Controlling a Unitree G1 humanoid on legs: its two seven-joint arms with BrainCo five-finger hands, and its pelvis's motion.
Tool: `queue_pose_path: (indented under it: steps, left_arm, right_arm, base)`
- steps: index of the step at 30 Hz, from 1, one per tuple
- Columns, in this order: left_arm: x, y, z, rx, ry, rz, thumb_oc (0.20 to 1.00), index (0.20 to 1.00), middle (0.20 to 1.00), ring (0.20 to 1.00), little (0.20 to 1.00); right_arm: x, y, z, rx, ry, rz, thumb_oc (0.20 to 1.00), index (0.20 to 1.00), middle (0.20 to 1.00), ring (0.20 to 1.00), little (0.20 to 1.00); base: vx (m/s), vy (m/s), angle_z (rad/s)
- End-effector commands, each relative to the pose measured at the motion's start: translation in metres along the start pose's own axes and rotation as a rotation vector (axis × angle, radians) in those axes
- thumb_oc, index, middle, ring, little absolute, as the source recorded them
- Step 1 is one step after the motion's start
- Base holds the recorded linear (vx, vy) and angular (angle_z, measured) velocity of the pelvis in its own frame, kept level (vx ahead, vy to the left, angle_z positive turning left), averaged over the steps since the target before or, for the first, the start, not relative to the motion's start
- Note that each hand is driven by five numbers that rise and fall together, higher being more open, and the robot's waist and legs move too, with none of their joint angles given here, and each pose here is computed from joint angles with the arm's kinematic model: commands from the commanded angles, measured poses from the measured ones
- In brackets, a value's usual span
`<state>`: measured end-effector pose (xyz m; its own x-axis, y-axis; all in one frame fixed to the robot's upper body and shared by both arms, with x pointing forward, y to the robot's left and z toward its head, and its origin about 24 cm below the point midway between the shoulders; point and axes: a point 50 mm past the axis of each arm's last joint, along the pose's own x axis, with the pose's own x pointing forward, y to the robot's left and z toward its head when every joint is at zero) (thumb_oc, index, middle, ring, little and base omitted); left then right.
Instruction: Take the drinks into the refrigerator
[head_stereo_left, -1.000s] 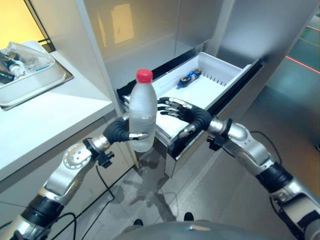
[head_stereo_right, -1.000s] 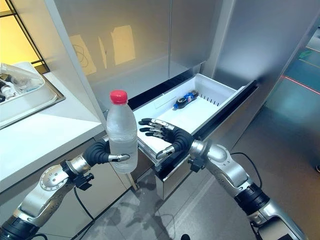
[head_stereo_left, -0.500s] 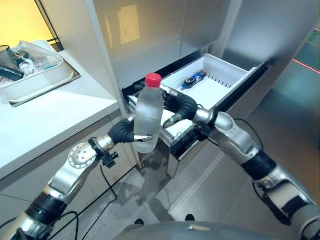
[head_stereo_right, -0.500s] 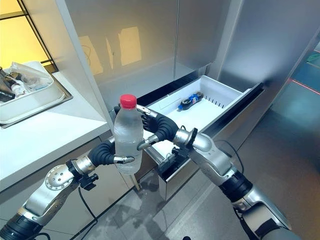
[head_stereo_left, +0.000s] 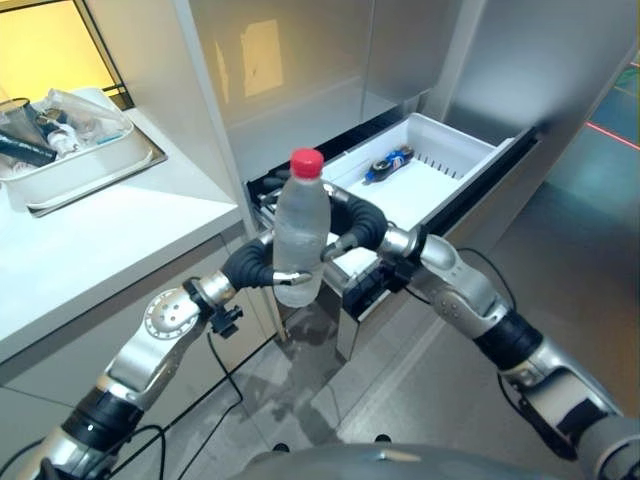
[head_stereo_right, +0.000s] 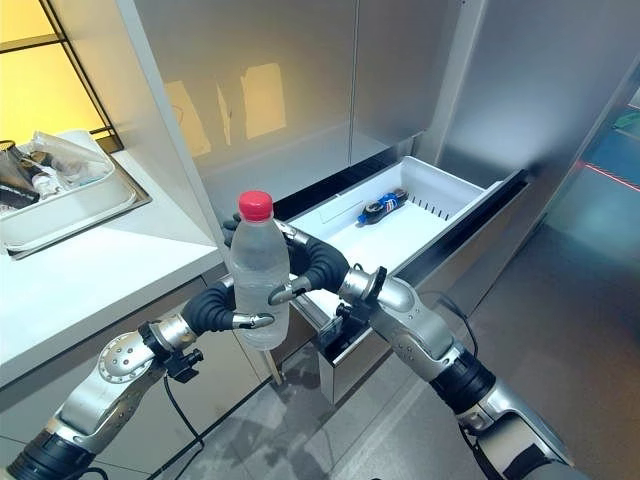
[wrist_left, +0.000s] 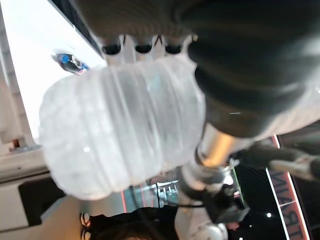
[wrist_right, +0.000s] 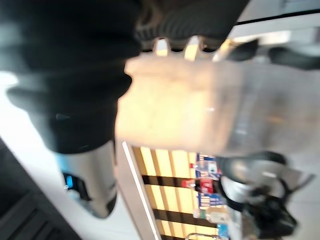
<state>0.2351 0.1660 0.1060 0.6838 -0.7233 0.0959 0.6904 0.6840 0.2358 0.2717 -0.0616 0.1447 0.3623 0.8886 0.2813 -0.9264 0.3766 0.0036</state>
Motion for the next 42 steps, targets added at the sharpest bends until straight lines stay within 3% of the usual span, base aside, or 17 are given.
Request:
queue_pose_path:
  steps: [1, 7, 20, 26, 36, 42]
  left_arm:
    - [0.019, 0.03, 0.049, 0.112, -0.263, 0.098, 0.2, 0.2, 0.2, 0.2, 0.2]
    - [0.02, 0.03, 0.047, 0.107, -0.258, 0.107, 0.2, 0.2, 0.2, 0.2, 0.2]
    - [0.033, 0.021, 0.044, 0.058, -0.277, 0.072, 0.2, 0.2, 0.2, 0.2, 0.2]
    - [0.042, 0.015, 0.045, 0.033, -0.279, 0.015, 0.2, 0.2, 0.2, 0.2, 0.2]
    - [0.039, 0.024, 0.044, 0.096, -0.253, 0.07, 0.2, 0.2, 0.2, 0.2, 0.2]
    - [0.031, 0.029, 0.041, 0.12, -0.231, 0.112, 0.2, 0.2, 0.2, 0.2, 0.2]
  right_arm:
    - [0.014, 0.027, 0.014, -0.032, -0.055, 0.209, 1.0, 1.0, 1.0, 1.0, 1.0]
    - [0.016, 0.025, 0.011, -0.032, -0.06, 0.18, 1.0, 1.0, 1.0, 1.0, 1.0]
    - [0.078, 0.021, 0.044, -0.094, -0.174, 0.184, 1.0, 1.0, 1.0, 1.0, 1.0]
    - [0.097, -0.004, 0.045, -0.104, -0.151, 0.052, 1.0, 1.0, 1.0, 1.0, 1.0]
    - [0.086, 0.024, 0.028, -0.024, -0.081, 0.227, 1.0, 1.0, 1.0, 1.0, 1.0]
    - [0.063, 0.023, 0.02, -0.032, -0.029, 0.248, 1.0, 1.0, 1.0, 1.0, 1.0]
  base:
    - [0.0, -0.002, 0.03]
    - [0.0, 0.0, 0.0]
    - [0.0, 0.0, 0.0]
    - [0.0, 0.002, 0.01]
    - [0.0, 0.002, 0.03]
    - [0.0, -0.002, 0.02]
